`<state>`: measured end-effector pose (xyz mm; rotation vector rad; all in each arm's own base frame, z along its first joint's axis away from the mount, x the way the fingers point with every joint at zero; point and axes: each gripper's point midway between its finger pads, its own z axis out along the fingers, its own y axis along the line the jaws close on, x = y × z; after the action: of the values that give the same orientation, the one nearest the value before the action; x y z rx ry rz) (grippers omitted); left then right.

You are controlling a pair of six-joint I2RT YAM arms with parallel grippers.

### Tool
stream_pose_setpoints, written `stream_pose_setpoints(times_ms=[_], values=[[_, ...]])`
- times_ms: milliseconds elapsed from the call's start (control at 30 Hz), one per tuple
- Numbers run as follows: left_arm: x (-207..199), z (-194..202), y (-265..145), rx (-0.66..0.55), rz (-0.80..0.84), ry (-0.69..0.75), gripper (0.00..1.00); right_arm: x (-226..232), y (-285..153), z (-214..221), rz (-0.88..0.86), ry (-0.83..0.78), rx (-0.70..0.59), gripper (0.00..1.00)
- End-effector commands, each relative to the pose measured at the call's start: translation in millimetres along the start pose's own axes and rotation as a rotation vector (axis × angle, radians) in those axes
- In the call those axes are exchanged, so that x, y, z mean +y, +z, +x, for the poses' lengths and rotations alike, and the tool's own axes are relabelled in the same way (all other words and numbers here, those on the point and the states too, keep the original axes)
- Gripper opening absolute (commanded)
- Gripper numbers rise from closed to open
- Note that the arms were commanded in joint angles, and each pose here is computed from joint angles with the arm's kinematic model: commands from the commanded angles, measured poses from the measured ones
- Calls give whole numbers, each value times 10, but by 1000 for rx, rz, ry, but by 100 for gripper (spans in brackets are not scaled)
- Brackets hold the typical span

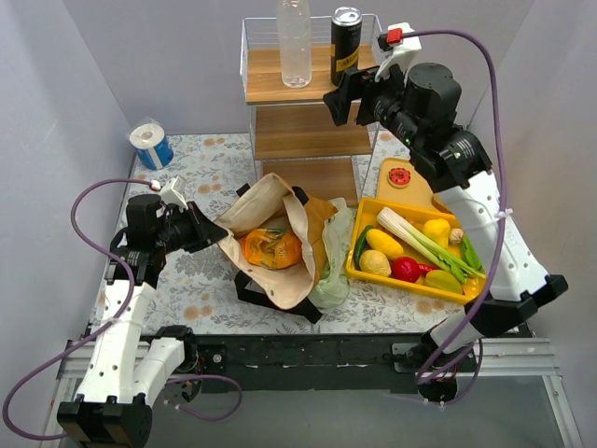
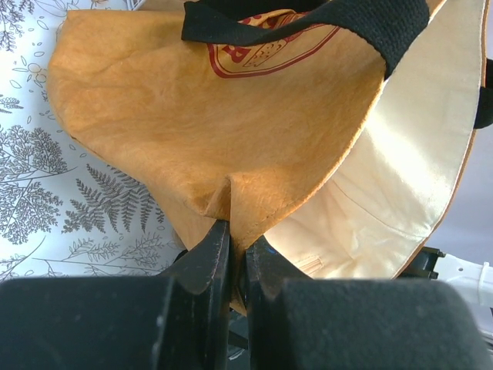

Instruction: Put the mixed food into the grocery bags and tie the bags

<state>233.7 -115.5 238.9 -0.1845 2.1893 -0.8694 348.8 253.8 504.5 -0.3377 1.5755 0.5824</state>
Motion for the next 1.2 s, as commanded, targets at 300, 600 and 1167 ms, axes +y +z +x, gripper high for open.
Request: stream_pose_setpoints(times_ms=[300, 600, 1167], values=[[-125, -231, 18, -59, 13, -1, 0, -441, 406, -157, 82, -102, -83, 91], [-57, -32, -77, 18, -45, -62, 0, -739, 725, 41, 196, -143, -63, 94], [-1, -34, -55, 68, -94, -77, 0, -960, 1156, 241, 205, -226, -120, 95]])
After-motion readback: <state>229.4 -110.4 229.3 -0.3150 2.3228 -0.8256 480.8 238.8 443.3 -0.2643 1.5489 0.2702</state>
